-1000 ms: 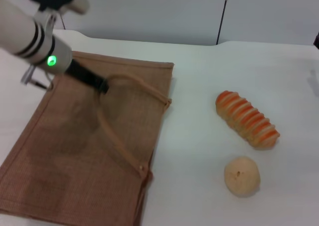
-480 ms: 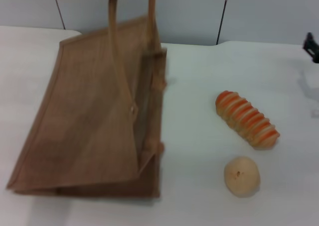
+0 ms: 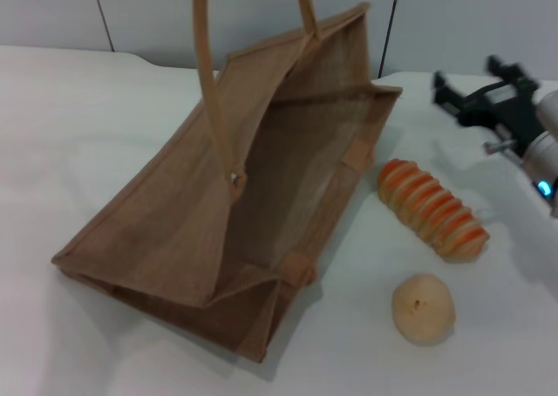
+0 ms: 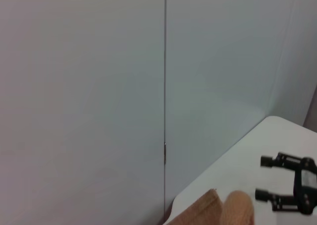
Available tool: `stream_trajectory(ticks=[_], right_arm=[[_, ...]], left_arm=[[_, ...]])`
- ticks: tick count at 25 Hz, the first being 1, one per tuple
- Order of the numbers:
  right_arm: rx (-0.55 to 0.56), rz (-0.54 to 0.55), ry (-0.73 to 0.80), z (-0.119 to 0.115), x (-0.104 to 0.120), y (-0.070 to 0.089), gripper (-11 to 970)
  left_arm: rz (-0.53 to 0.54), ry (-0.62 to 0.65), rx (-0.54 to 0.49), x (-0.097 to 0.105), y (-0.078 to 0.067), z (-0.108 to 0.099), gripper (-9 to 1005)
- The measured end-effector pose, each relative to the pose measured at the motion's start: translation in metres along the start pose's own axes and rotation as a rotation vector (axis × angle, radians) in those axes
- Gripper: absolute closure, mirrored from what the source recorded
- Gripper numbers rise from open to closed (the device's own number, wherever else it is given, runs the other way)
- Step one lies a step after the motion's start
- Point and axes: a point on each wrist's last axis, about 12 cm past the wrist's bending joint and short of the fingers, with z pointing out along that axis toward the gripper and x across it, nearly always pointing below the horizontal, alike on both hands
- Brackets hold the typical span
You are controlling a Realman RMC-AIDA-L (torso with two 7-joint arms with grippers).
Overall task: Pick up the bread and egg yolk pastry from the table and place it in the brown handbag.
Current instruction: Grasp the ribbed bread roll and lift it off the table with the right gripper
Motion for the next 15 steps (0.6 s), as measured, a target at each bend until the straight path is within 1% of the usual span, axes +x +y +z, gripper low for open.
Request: stream_trajectory(ticks=[4, 7, 11, 13, 15], right_arm=[[-0.14, 0.023, 0.025, -0.002, 0.003, 0.014, 81], [-0.196, 0.029, 0.038, -0.005, 0.005, 0.017, 81], [-0.238, 0.018, 0.06, -0.011, 0.007, 0.012, 81], [-0.258, 0.023, 0.062, -0.015, 0.008, 0.006, 81], [-0.289, 0.037, 0.062, -0.02, 0.007, 0.0, 81]], left_arm=[[-0.011, 0.019, -0.019, 0.002, 0.005, -0.006, 875], [-0.017, 0.027, -0.03, 0.003, 0.007, -0.009, 875], [-0.032, 0.042, -0.065, 0.006, 0.012, -0.013, 875], [-0.034, 0.056, -0.097, 0.008, 0.014, -0.015, 875], [-0.034, 0.062, -0.108, 0.009, 0.015, -0.015, 875]])
